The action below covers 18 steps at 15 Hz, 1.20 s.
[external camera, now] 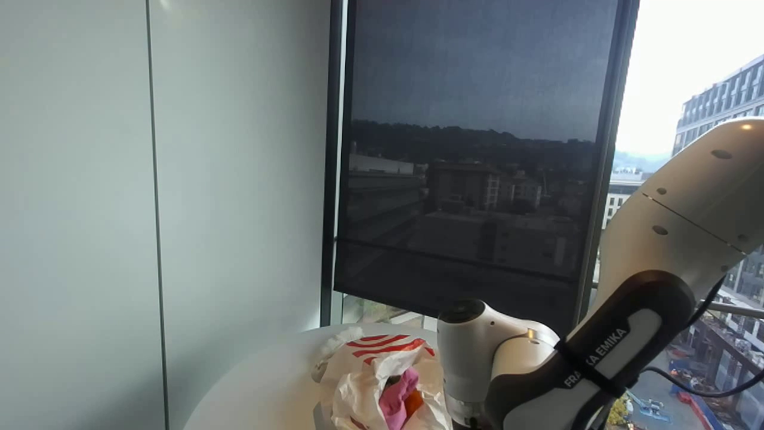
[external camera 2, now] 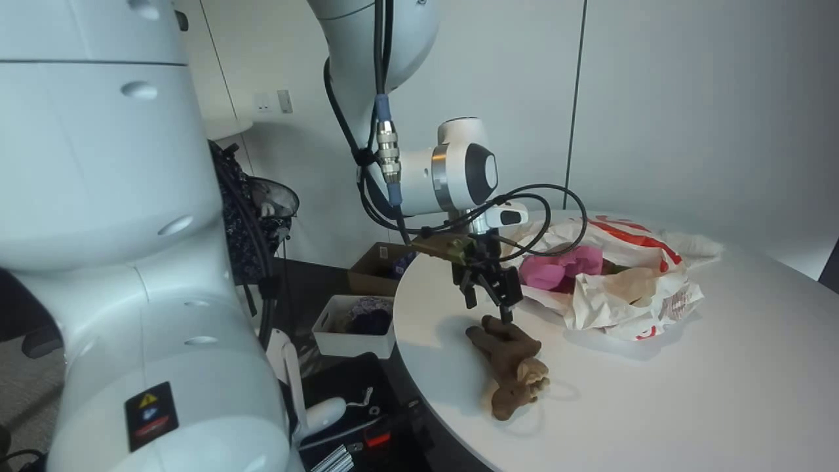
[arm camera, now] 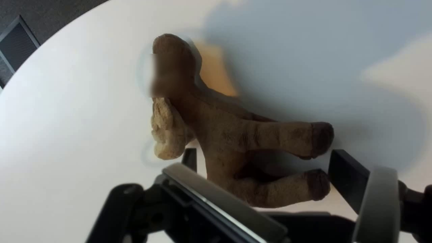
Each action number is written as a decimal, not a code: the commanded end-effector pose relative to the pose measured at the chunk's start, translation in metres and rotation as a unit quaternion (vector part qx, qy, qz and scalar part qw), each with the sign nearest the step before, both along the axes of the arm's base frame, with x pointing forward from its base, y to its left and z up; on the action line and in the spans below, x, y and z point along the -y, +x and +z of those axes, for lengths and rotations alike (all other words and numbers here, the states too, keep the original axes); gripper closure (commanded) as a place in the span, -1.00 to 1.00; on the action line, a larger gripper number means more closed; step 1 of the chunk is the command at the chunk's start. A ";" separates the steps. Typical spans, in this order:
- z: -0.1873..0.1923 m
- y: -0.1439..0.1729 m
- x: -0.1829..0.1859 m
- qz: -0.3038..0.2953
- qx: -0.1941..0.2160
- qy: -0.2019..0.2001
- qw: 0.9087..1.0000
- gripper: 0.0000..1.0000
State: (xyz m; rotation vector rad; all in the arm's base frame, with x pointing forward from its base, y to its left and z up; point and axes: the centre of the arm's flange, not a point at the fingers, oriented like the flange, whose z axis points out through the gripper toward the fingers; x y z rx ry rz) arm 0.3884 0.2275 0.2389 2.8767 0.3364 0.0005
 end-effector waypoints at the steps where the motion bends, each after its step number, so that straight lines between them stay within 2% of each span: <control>1: -0.020 -0.015 0.026 0.045 -0.011 0.001 0.999 -1.00; 7: -0.050 0.007 0.038 0.093 0.029 -0.012 0.995 -1.00; 9: -0.058 0.016 0.039 0.074 0.034 0.000 0.997 -1.00; 13: -0.071 0.025 0.031 -0.007 0.038 0.051 0.998 -1.00; 18: -0.086 0.032 0.029 -0.034 0.059 0.057 0.996 -1.00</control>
